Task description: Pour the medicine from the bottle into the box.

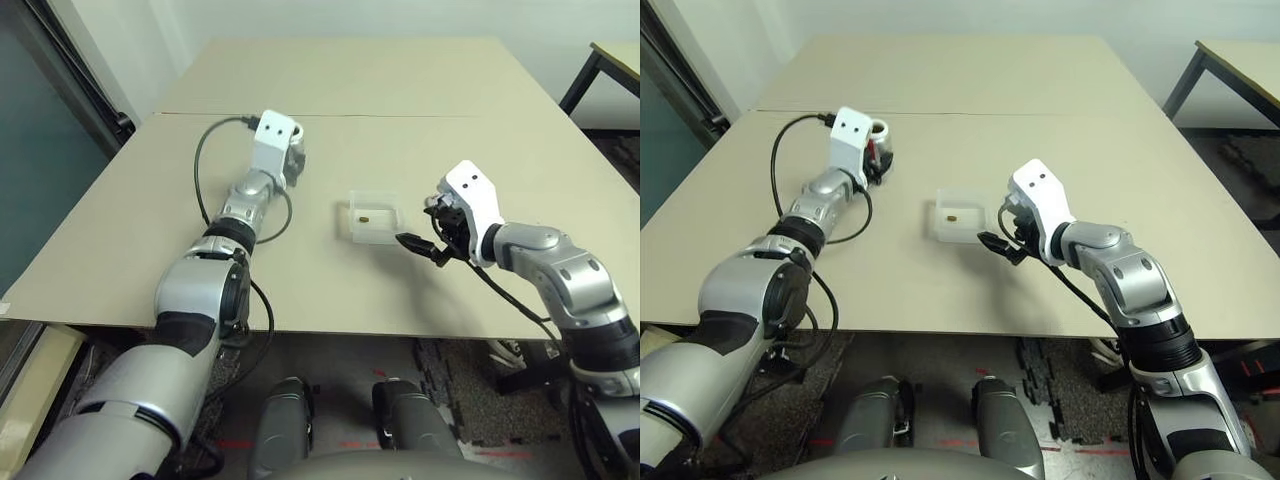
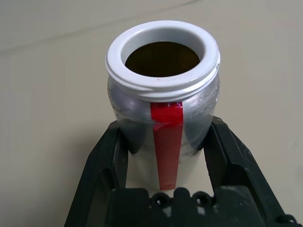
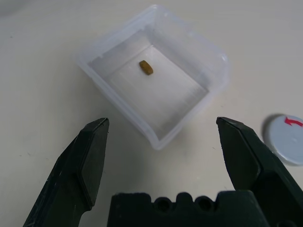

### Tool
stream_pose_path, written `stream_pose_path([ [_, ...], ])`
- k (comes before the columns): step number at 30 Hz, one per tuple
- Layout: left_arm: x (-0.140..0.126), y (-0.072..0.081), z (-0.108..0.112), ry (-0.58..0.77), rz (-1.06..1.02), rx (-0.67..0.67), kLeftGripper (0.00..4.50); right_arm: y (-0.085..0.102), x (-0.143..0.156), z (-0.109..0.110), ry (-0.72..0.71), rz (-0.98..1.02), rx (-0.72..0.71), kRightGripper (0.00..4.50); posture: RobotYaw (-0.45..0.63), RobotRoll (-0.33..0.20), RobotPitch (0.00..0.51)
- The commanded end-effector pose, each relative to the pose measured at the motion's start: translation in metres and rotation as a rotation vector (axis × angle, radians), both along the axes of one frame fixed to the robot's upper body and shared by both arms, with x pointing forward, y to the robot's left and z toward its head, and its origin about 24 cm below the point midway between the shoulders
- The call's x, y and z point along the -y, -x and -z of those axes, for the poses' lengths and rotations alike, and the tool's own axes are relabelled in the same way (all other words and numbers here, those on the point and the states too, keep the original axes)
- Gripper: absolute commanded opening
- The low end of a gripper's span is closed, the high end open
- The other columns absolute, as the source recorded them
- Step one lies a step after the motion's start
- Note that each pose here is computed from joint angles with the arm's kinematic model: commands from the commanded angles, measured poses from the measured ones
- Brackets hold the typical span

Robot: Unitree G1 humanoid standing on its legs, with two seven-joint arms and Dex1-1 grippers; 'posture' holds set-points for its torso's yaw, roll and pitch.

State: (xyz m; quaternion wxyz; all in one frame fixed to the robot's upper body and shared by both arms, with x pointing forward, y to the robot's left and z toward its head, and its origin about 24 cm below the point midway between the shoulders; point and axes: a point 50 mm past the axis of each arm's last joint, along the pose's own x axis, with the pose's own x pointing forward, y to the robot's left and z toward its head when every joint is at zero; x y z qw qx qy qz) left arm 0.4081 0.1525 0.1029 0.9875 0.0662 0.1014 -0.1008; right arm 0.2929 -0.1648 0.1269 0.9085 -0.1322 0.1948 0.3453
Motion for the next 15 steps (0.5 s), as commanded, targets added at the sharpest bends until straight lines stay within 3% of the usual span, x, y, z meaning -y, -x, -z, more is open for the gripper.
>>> stream_pose_path([
  [1, 0.0004, 0.0029, 0.0086, 0.041, -0.031, -0.031, 2.46, 0.0023, -0.0027, 0.0024, 0.003, -0.013, -0.020, 4.50, -0.04, 0.000, 0.092],
  [9, -0.0001, 0.0038, 0.0107, 0.037, -0.028, -0.039, 2.46, 0.0032, -0.0036, 0.0030, -0.002, -0.012, -0.023, 4.50, -0.04, 0.000, 0.094],
  [15, -0.0002, 0.0027, 0.0070, 0.013, -0.015, -0.018, 4.47, 0.0022, -0.0040, 0.0030, -0.004, -0.011, -0.019, 4.50, -0.03, 0.000, 0.089],
])
